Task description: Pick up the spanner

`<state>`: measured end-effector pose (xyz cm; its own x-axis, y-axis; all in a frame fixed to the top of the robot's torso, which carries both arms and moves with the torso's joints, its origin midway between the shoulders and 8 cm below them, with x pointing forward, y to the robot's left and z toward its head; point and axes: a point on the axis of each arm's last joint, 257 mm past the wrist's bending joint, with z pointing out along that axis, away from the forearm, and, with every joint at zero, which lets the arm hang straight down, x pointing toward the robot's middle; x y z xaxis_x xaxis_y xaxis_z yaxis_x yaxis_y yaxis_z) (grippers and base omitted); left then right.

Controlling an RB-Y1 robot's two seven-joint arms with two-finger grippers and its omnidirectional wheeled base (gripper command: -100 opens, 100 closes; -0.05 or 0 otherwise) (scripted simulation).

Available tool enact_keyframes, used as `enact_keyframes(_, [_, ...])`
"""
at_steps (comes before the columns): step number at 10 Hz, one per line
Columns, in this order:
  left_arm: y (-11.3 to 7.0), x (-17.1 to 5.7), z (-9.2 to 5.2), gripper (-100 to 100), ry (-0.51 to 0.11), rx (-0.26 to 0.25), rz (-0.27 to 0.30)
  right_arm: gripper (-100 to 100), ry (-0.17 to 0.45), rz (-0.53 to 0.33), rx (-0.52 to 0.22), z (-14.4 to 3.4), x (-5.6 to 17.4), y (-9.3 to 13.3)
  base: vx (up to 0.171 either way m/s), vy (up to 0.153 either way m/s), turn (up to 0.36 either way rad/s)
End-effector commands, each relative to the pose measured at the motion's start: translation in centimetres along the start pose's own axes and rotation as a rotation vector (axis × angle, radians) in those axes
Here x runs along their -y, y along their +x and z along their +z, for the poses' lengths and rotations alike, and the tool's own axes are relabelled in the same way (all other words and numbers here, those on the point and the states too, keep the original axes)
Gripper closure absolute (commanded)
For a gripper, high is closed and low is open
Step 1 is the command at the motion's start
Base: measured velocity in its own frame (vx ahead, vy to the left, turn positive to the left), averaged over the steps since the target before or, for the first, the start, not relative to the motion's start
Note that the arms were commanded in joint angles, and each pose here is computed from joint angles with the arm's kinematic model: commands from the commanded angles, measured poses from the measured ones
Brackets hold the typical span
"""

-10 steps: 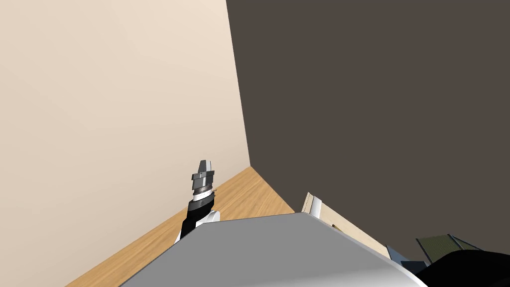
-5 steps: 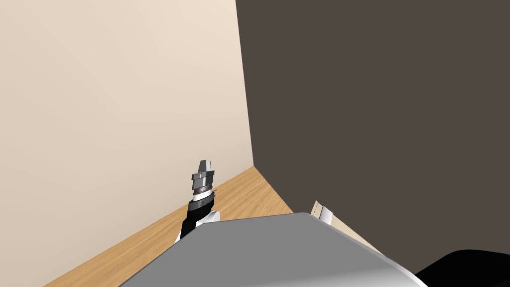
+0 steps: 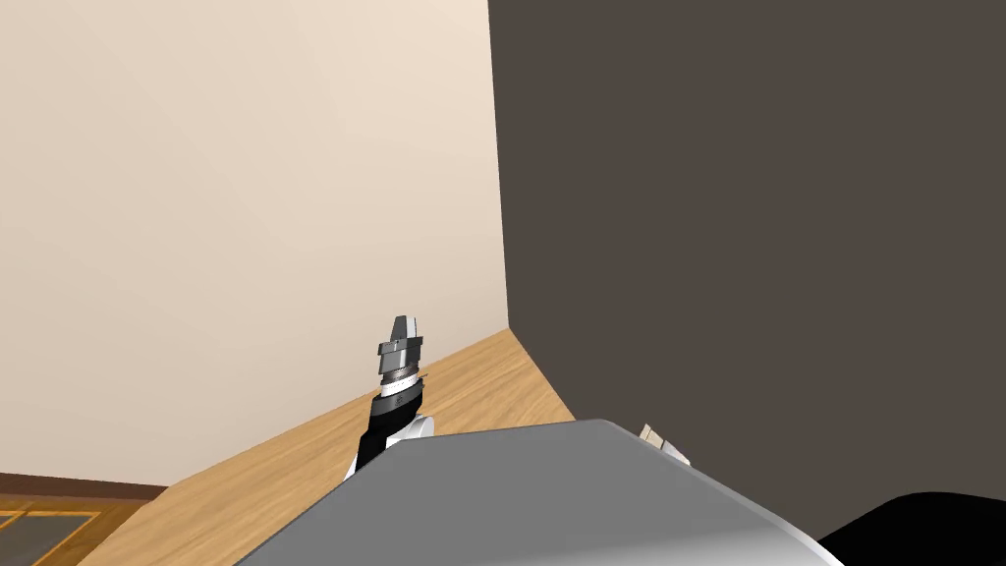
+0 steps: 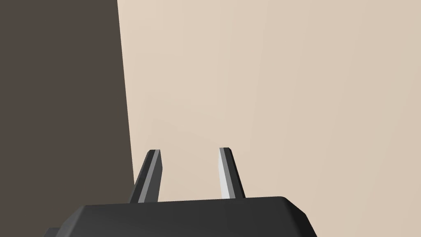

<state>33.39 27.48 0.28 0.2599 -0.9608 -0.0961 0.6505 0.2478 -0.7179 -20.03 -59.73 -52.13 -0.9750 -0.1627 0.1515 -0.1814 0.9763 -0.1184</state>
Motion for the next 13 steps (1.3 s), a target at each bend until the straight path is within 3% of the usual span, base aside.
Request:
enact_keyframes(1, [0.0, 0.0, 0.0, 0, 0.0, 0.0, 0.0, -100, -0.013, -0.025, -0.008, 0.6, -0.9, 0.0, 0.068, -0.072, 0.231])
enact_keyframes(5, [0.0, 0.0, 0.0, 0, 0.0, 0.0, 0.0, -100, -0.097, -0.059, 0.029, 2.9, -6.1, -2.6, 0.037, -0.056, 0.167])
enact_keyframes(6, [0.0, 0.0, 0.0, 0, 0.0, 0.0, 0.0, -100, -0.079, -0.053, 0.019, 2.6, -5.2, -2.1, -0.003, 0.001, 0.018])
enact_keyframes(7, [0.0, 0.0, 0.0, 0, 0.0, 0.0, 0.0, 0, -0.083, -0.055, 0.022, 2.7, -5.4, -2.2, 0.0, 0.0, 0.0])
enact_keyframes(8, [0.0, 0.0, 0.0, 0, 0.0, 0.0, 0.0, -100, -0.088, -0.013, 0.019, 3.1, -6.0, -2.2, -0.07, -0.003, 0.282])
enact_keyframes(13, [0.0, 0.0, 0.0, 0, 0.0, 0.0, 0.0, -100, -0.106, 0.108, 0.011, 4.5, -8.1, -2.3, -0.151, 0.006, 0.269])
